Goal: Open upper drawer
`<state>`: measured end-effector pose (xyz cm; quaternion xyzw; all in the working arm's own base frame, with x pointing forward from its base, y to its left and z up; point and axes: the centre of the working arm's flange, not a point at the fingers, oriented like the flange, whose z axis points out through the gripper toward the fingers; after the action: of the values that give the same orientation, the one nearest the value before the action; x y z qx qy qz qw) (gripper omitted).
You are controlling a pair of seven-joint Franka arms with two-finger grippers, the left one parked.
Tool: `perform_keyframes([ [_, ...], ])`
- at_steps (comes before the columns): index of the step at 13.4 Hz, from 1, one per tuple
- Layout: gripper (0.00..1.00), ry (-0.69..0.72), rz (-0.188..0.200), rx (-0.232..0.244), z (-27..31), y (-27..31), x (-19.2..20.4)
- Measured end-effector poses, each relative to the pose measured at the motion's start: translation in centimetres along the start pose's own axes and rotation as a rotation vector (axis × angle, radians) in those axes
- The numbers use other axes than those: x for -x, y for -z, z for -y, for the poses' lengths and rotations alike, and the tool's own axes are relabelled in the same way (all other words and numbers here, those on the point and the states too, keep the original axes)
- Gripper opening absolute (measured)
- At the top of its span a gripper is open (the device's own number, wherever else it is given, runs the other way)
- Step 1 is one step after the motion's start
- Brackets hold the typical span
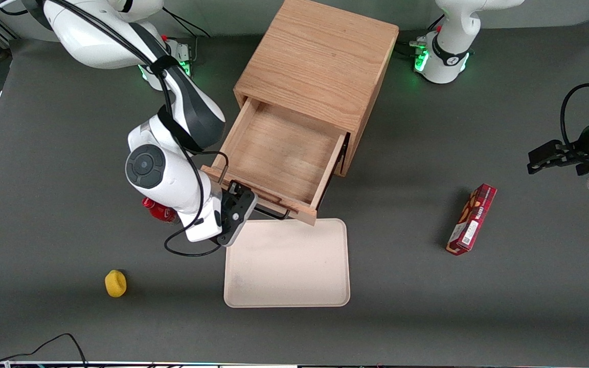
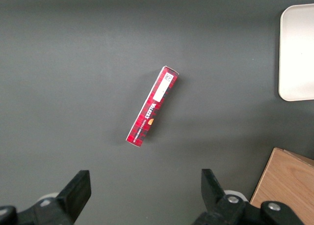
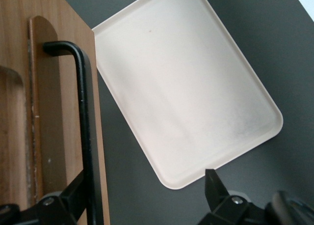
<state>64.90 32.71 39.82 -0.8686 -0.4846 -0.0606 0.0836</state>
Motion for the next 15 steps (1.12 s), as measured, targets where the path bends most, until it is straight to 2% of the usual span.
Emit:
perform_keyframes([
  [3,1.0,0.009,-0.021,0.023,-1.1,0.4,0.3],
  [6,1.0,-0.002,-0.032,0.019,-1.5,0.7,0.4],
  [9,1.0,-0.047,-0.106,-0.014,-2.1,3.1,0.0],
  [12,1.0,-0.107,-0.22,-0.042,-2.7,8.9,0.5],
  [14,1.0,-0.145,-0.244,-0.069,-3.2,13.2,2.2],
  [15,1.0,-0.189,-0.236,-0.085,-3.5,15.9,3.8],
])
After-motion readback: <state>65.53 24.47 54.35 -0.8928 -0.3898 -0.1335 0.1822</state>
